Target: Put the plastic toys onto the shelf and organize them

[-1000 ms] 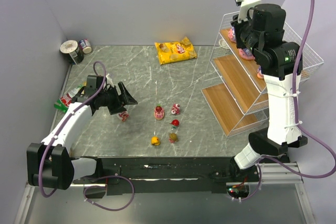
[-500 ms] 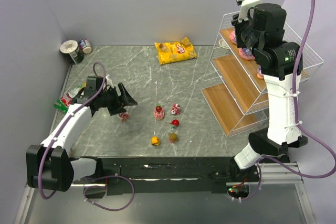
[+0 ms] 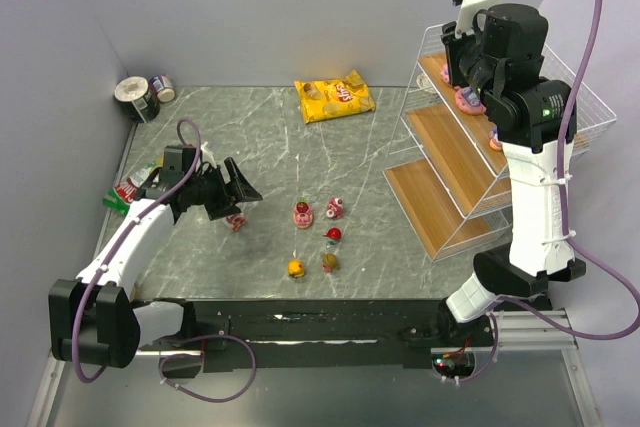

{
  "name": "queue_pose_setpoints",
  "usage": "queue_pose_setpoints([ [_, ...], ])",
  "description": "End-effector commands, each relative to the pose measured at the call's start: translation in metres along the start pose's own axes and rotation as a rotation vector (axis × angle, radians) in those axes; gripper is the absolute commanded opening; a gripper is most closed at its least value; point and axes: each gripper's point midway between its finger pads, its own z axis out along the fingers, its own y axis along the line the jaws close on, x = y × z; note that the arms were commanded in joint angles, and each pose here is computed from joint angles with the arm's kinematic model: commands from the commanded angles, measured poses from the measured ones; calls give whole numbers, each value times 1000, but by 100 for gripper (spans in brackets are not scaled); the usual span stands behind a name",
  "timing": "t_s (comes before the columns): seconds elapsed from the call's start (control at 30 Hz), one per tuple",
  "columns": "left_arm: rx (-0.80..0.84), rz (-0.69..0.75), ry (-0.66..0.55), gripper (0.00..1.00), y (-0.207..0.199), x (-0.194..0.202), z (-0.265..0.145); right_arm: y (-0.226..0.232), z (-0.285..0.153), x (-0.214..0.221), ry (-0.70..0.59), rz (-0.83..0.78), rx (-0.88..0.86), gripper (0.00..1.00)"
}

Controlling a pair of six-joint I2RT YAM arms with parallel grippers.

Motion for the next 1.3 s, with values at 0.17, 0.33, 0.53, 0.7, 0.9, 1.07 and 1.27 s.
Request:
queue_pose_setpoints([
  [0.17,36,36,-7,84,-7,1,-7,-6,1,-15,-64,17,19,36],
  [0.33,36,38,-6,84,-7,2,-7,-11,4,-12,-49,47,62,43],
  [0.53,35,43,-3,84,-6,3,-7,-9,7,-13,-63,81,69,44],
  [0.7,38,45,-6,84,-7,3,-8,-10,11,-16,-81,92,76,42],
  [0.9,37,48,-10,84,-7,3,-9,-12,13,-23,-118,115,91,32],
  [1.07,36,50,-14,84,-7,3,-10,-12,16,-25,-134,111,94,19],
  [1.27,33,53,-21,84,-7,2,-11,-7,11,-24,-181,77,64,5],
])
